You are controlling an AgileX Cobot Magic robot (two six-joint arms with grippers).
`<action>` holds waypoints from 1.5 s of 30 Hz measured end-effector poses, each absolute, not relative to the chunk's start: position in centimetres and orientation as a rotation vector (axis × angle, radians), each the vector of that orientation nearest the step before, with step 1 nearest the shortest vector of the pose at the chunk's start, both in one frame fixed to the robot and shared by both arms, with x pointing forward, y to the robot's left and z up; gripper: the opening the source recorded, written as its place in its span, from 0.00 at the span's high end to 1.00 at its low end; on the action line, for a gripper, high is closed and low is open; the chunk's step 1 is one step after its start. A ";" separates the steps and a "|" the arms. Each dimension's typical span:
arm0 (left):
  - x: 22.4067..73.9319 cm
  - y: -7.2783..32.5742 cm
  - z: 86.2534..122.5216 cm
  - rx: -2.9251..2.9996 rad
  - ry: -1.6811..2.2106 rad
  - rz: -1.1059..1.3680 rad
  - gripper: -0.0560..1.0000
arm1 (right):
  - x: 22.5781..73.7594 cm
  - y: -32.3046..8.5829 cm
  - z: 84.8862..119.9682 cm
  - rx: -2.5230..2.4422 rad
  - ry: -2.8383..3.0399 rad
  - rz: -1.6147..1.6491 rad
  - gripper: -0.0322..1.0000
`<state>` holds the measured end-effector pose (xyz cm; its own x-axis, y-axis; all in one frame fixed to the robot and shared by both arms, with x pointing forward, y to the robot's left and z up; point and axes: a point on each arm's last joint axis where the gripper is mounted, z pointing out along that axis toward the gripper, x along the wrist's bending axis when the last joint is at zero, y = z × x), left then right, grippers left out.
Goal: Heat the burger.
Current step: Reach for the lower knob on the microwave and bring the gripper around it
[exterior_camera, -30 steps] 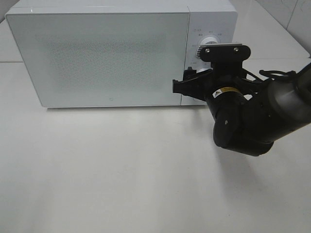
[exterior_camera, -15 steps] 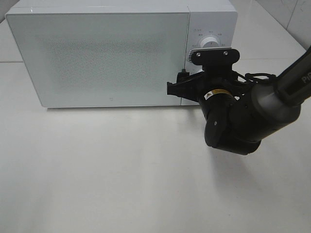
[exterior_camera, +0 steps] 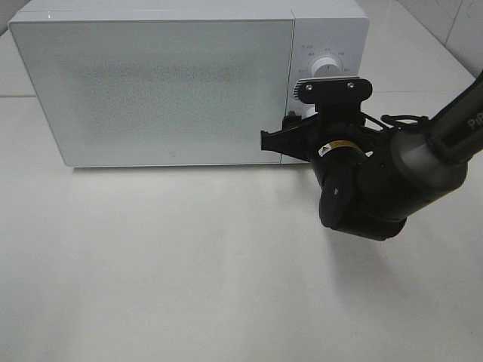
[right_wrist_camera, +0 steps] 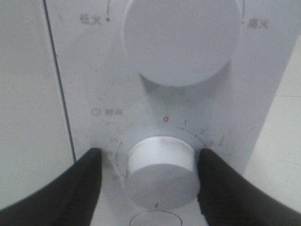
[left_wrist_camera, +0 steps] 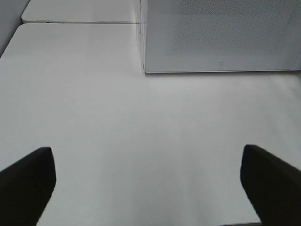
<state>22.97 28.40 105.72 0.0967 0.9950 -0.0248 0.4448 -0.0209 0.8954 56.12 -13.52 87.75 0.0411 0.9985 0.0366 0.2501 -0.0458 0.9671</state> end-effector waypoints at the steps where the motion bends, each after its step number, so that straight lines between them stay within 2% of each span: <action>1: 23.0 28.4 105.7 1.583 1.459 0.877 0.01 | 56.1 -13.5 87.7 1.449 1.344 1.079 0.45; 2: 23.0 28.4 105.7 1.583 1.459 0.877 0.01 | 56.1 -13.5 87.7 1.449 1.344 1.079 0.45; 3: 23.0 28.4 105.7 1.583 1.459 0.877 0.01 | 56.2 -13.8 87.7 1.459 1.334 1.070 0.54; 4: 23.0 28.4 105.7 1.583 1.459 0.877 0.01 | 56.1 -13.8 87.7 1.459 1.336 1.070 0.55; 16: 23.0 28.4 105.7 1.583 1.459 0.877 0.01 | 56.1 -13.8 87.7 1.469 1.318 1.095 0.55; 27: 23.0 28.4 105.7 1.583 1.459 0.877 0.01 | 56.0 -13.8 87.6 1.630 1.179 1.276 0.55; 45: 23.0 28.4 105.7 1.583 1.459 0.877 0.01 | 55.9 -13.8 87.5 2.291 0.402 1.845 0.54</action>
<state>22.97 28.40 105.72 0.0967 0.9950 -0.0248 0.4448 -0.0209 0.8954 55.88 -13.80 87.48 0.1972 0.3144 0.9286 0.1007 -0.9487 0.2998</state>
